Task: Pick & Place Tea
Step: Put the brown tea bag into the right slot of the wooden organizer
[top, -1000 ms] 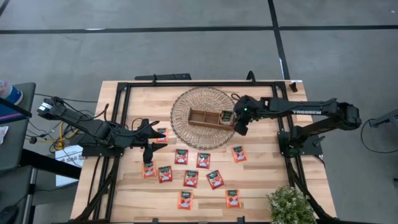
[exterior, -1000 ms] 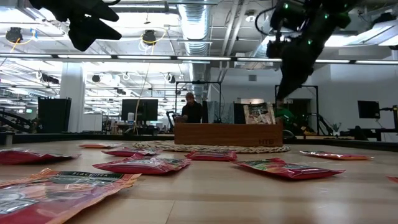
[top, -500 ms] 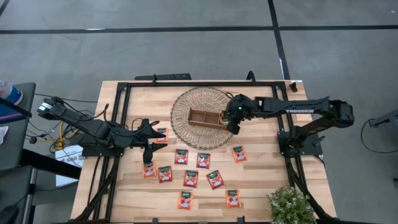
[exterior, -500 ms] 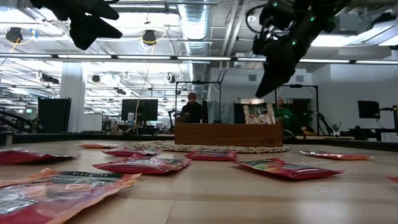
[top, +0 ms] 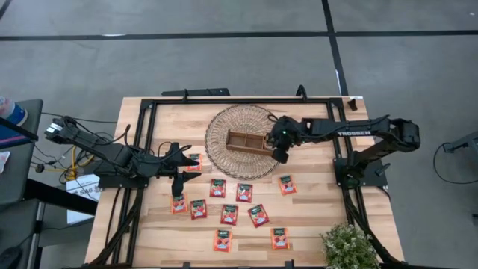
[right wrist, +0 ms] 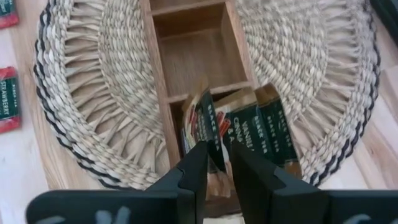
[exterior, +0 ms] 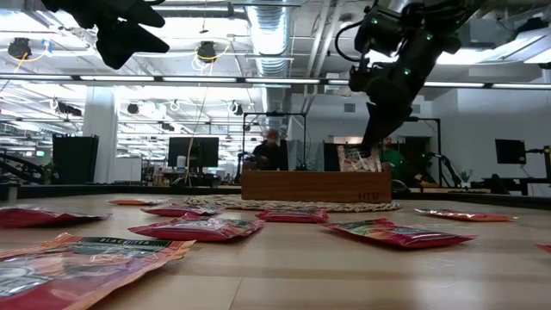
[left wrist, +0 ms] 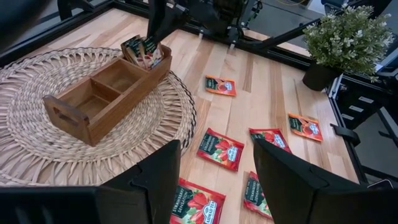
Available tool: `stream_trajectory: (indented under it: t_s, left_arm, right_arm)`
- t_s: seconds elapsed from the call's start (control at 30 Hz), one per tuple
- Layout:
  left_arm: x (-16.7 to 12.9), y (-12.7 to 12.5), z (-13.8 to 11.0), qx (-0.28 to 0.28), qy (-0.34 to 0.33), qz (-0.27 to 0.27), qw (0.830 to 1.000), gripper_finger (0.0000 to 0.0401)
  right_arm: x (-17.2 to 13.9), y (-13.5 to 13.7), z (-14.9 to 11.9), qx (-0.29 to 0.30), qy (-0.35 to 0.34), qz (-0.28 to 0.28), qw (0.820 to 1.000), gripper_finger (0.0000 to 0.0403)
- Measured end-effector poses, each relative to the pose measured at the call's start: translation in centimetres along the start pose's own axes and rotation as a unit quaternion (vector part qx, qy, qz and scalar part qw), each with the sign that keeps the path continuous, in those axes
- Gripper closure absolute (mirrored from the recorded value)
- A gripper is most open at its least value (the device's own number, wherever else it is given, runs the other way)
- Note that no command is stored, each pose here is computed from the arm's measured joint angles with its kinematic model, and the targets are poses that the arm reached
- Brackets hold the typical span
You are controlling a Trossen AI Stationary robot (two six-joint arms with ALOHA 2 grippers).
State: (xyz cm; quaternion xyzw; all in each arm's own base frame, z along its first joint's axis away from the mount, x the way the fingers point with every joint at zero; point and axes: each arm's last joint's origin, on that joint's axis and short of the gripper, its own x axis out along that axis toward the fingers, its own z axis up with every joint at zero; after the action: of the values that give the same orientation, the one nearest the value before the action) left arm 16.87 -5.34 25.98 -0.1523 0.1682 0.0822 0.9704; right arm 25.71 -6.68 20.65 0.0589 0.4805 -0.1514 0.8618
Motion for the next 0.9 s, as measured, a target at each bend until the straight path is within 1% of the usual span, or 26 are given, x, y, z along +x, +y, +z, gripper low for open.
stream_trajectory:
  t_s: [0.23,0.47,0.6,0.9]
  left_arm:
    - [0.0,0.0,0.0,0.0,0.0,0.0,1.0,0.0205]
    - [0.0,0.0,0.0,-0.001,0.0,0.0,1.0,0.0205]
    - [0.0,0.0,0.0,-0.001,0.0,0.0,1.0,0.0205]
    - [0.0,0.0,0.0,-0.002,0.0,0.0,1.0,0.0205]
  right_arm:
    - [0.06,0.1,0.05,0.004,-0.008,0.001,1.0,0.0347]
    - [0.05,0.08,-0.14,-0.001,0.001,0.001,1.0,0.0398]
    - [0.05,0.08,-0.15,-0.001,0.002,-0.001,1.0,0.0394]
    - [0.05,0.07,-0.2,-0.001,0.004,-0.001,1.0,0.0402]
